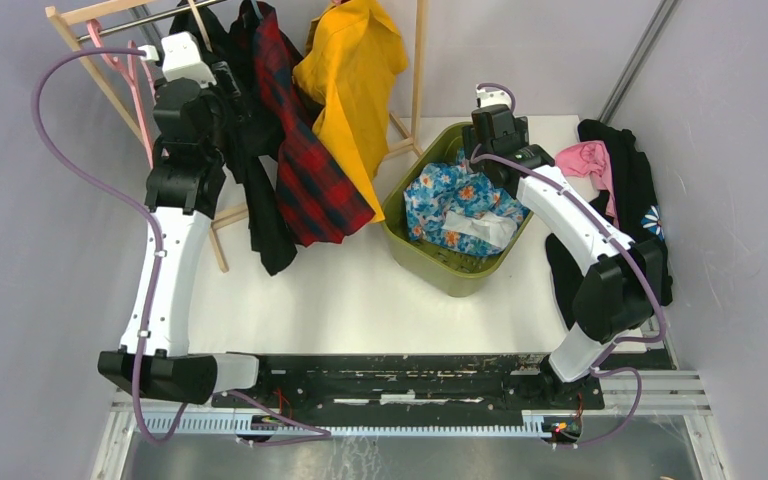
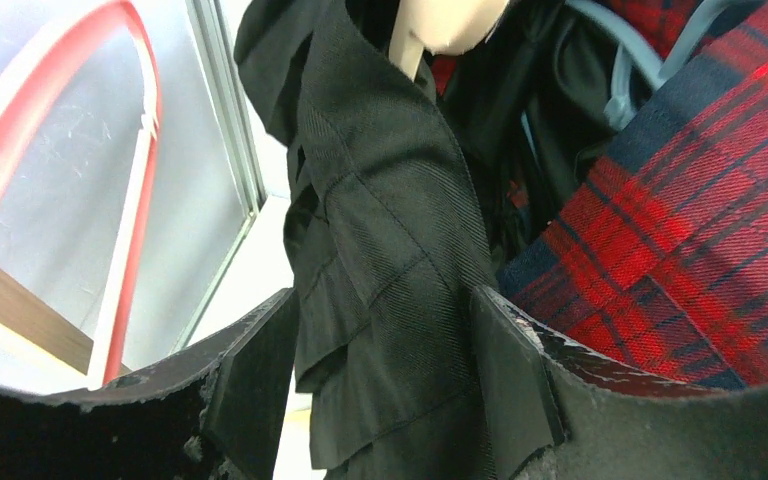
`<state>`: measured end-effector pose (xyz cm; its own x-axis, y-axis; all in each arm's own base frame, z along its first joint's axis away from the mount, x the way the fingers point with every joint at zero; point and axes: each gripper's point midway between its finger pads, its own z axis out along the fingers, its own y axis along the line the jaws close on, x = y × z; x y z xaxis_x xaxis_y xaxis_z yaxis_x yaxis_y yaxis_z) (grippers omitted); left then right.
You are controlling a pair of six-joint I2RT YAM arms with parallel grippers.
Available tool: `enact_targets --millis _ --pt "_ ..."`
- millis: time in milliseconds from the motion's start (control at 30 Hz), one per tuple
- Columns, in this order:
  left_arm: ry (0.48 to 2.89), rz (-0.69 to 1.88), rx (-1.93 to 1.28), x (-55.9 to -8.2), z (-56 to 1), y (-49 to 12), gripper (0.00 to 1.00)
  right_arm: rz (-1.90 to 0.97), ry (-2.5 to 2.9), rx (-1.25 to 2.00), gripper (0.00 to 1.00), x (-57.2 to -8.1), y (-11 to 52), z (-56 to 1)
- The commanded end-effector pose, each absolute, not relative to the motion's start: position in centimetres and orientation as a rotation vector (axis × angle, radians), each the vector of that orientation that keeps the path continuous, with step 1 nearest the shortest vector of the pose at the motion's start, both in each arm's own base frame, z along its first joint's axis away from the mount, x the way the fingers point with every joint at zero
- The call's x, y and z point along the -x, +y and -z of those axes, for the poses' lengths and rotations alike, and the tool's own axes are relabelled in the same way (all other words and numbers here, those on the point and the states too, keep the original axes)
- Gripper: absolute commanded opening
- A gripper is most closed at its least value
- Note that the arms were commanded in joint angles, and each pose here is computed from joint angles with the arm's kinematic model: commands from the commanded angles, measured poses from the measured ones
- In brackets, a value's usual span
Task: Remove the skirt from the hanger
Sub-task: Pick up the hanger from the clothesline.
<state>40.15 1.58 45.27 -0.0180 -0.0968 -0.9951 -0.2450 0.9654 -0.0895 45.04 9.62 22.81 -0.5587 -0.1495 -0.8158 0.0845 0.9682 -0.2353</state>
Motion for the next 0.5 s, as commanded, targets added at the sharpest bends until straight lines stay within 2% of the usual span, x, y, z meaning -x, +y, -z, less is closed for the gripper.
enact_targets --millis 0,233,300,367,467 --pt "1.579 -0.1 0.317 -41.4 -44.3 1.5 0.7 0.277 2.061 0.011 0.82 -45.5 9.5 -25.6" --pt "1.628 -0.165 0.324 -41.8 -41.2 2.2 0.71 0.279 2.067 0.013 0.82 -45.2 9.2 -25.4" --pt "1.623 -0.183 0.322 -41.9 -41.0 2.4 0.66 0.275 2.07 0.015 0.82 -45.1 9.3 -25.3" --pt "1.612 -0.192 0.321 -42.0 -41.3 2.5 0.56 0.275 2.072 0.017 0.82 -45.1 9.2 -25.2" --pt "1.596 -0.202 0.318 -42.0 -41.6 2.7 0.26 0.266 2.073 0.017 0.82 -45.1 9.3 -25.2"
